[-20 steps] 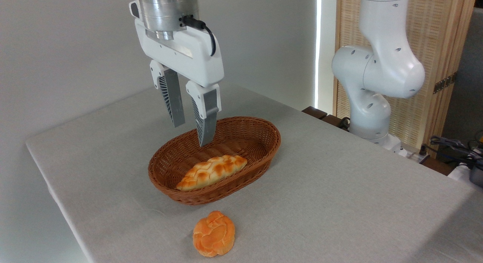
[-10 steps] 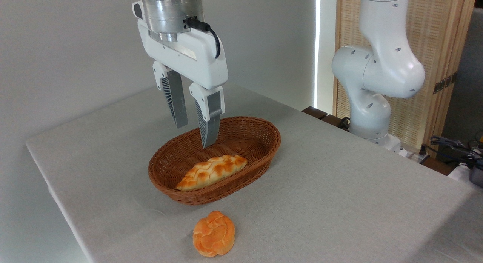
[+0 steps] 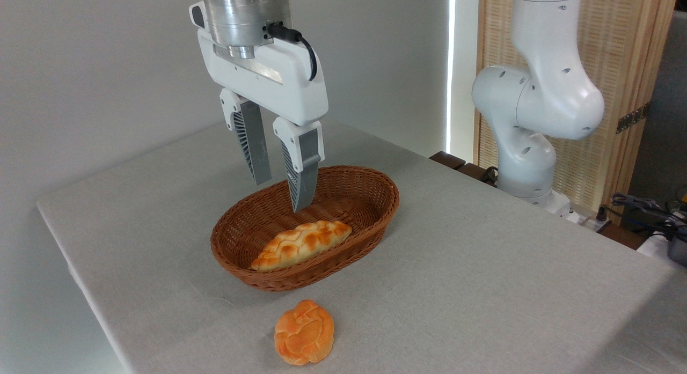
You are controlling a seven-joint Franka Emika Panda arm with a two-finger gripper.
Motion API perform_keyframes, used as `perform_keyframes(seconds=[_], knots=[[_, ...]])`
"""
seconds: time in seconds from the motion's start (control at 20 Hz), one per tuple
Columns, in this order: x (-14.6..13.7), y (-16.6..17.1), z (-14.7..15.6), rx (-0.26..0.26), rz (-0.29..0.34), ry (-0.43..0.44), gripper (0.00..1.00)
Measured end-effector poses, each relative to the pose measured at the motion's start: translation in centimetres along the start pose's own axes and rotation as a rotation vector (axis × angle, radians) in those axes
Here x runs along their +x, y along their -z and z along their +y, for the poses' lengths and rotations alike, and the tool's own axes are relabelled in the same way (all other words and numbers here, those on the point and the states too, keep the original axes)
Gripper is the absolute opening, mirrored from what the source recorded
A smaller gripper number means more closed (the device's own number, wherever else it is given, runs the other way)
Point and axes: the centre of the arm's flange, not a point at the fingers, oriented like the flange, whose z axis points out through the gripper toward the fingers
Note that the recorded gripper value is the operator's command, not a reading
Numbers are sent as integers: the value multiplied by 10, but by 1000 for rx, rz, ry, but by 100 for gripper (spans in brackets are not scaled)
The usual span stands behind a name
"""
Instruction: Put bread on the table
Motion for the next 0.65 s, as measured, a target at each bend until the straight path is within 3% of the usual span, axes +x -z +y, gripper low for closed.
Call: perform_keyframes(seconds=[0.65], knots=[[0, 0, -1, 17, -15, 23, 100]])
